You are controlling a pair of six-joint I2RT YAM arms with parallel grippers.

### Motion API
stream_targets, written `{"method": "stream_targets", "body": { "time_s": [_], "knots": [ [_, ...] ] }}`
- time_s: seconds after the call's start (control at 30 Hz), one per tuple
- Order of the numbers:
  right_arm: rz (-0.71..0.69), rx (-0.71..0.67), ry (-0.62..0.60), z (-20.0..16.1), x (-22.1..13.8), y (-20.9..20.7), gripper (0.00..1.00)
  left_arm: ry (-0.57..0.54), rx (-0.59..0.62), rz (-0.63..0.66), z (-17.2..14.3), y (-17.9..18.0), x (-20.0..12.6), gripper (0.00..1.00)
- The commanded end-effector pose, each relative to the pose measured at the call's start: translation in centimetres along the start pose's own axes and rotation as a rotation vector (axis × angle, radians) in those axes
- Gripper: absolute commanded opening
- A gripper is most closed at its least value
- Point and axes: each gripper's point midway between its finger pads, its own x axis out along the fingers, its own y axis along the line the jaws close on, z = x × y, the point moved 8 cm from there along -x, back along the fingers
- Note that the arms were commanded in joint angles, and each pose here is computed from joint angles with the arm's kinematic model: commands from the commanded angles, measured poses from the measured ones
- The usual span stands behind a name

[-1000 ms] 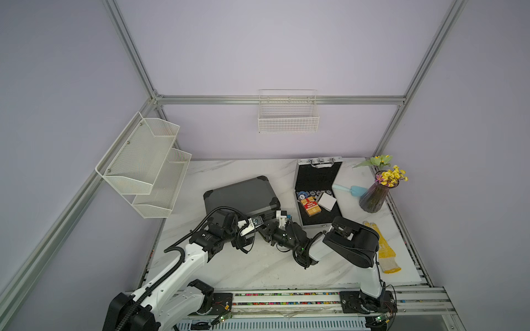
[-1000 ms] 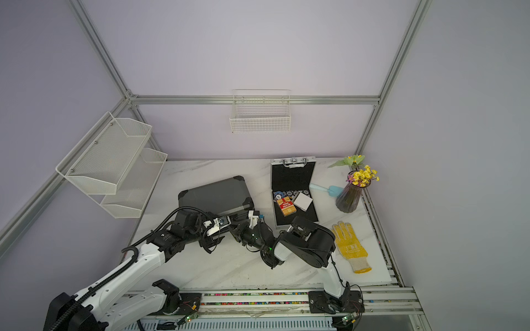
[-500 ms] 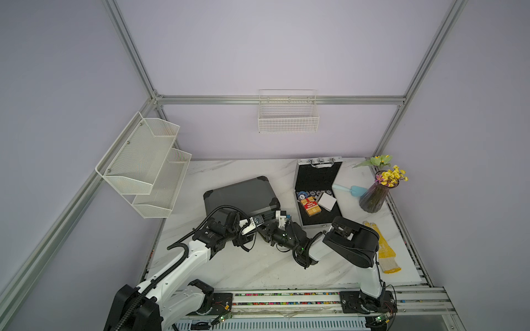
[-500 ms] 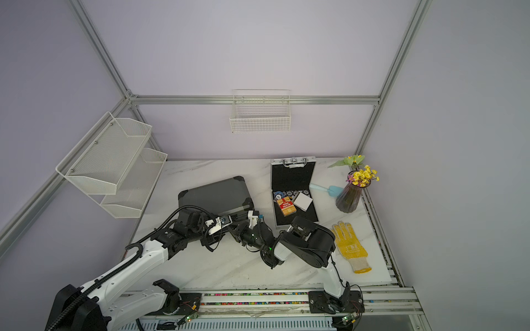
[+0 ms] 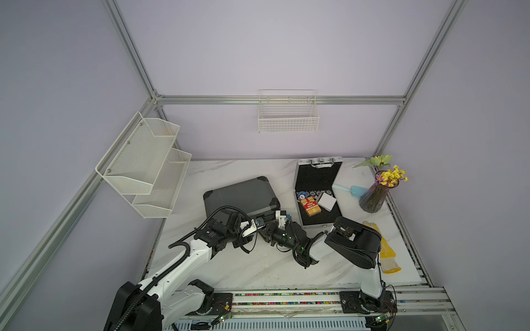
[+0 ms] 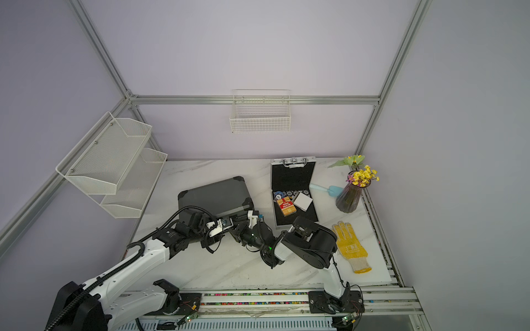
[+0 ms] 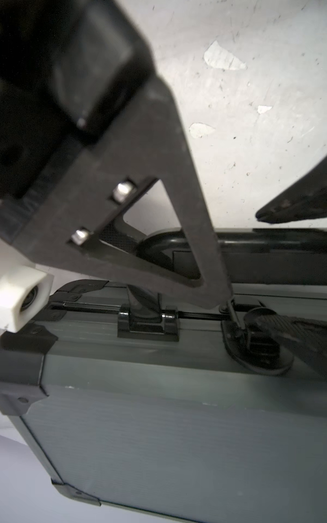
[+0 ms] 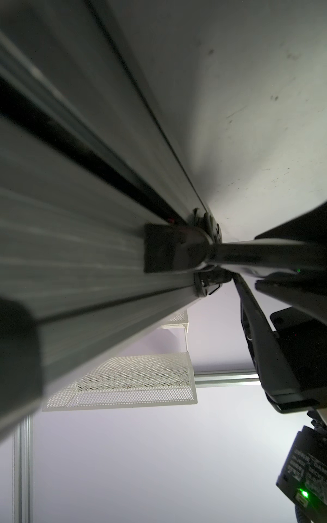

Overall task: Open the poker set cases
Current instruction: Place the poker set case at the center of the board.

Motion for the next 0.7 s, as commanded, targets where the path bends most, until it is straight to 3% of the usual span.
{"method": "stream_targets", "body": {
  "time_s": [0.0,0.1,0.23,0.4,0.5,0.67],
  "knots": [
    [0.580,-0.101,0.050,-1.5,-2.5,13.0,0.00,-0.012,0.071,-0.022,0.4,-0.2,-0.5,0.55],
    [0.543,-0.066,0.040,-1.4,-2.3,11.9,0.00,-0.097,0.055,0.007,1.5,0.1,-1.7,0.65],
    [0.459,-0.003,0.024,-1.0,-2.0,9.6,0.00,-0.311,0.020,0.037,3.7,0.2,-4.6,0.82],
    [0.351,0.047,0.017,-0.9,-1.9,7.3,0.00,-0.528,-0.125,0.228,5.2,1.6,-8.4,0.89],
    [0.296,0.060,0.020,-1.0,-1.9,6.4,0.00,-0.535,-0.215,0.339,5.0,2.6,-9.4,0.98],
    [0.240,0.066,0.026,-1.1,-2.0,5.7,0.00,-0.357,-0.573,0.502,3.9,5.9,-9.0,1.00]
  ]
}}
